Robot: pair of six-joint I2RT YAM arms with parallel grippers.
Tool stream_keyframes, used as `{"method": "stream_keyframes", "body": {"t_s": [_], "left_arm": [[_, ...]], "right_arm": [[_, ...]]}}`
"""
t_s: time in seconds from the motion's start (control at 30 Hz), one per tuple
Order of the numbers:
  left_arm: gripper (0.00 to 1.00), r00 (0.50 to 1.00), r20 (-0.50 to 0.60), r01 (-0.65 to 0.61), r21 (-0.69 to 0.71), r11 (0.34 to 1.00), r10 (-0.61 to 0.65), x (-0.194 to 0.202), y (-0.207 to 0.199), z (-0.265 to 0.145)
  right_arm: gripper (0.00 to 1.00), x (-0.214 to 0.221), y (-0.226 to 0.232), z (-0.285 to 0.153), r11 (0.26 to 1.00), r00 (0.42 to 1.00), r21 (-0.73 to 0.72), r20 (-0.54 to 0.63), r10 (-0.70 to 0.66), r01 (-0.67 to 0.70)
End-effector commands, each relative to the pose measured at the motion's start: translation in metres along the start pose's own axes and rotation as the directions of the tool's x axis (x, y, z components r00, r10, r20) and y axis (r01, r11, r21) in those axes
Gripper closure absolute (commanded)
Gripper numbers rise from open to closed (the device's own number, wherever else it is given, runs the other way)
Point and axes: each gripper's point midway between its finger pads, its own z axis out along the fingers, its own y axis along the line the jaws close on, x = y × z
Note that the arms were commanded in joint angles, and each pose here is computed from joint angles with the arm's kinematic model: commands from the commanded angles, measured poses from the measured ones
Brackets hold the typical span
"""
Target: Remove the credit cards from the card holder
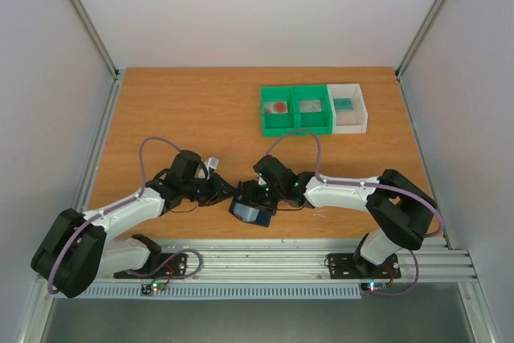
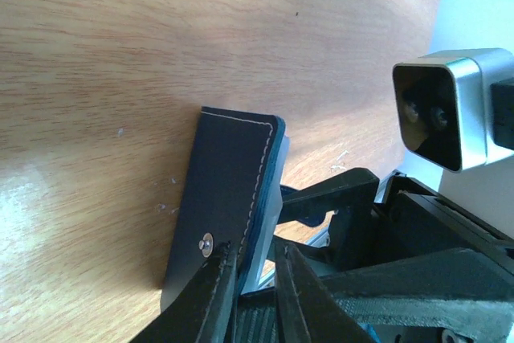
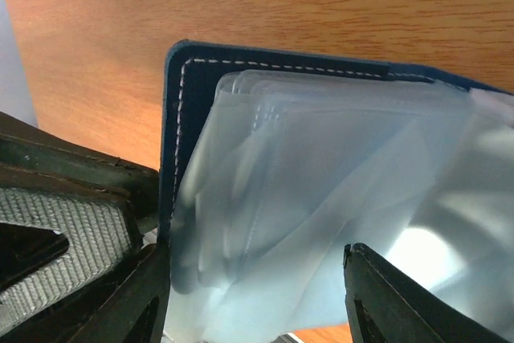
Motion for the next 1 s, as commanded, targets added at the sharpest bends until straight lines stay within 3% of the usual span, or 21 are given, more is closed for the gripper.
{"method": "stream_keyframes", "body": {"t_s": [0.0,0.3,0.57,0.97], "left_arm": [[0.85,1.0,0.001,-0.008,0.018,1.0,0.008,0.002,-0.003,-0.001],[0.84,1.0,0.015,-0.007,-0.016,1.0,0.007,0.001,0.003,-0.003],[0.7,0.997,0.059,-0.042,-0.159,0.986,0.052,-0.004,0.022,-0.013],[0.67,0.999,0.02,-0.046,-0.066,0.997,0.047,-0.001,0.009,-0.003]], "right_arm": [[0.41,0.005,-0.008,0.007,0.999,0.999,-0.007,-0.015,0.038,-0.038],[0.62,0.009,-0.031,0.001,0.998,1.0,0.053,0.011,0.023,-0.024],[0.72,0.013,-0.057,-0.016,0.989,0.998,0.145,0.057,-0.01,0.001],[0.99,0.012,-0.047,-0.029,0.991,0.994,0.11,0.076,-0.082,0.074]]}}
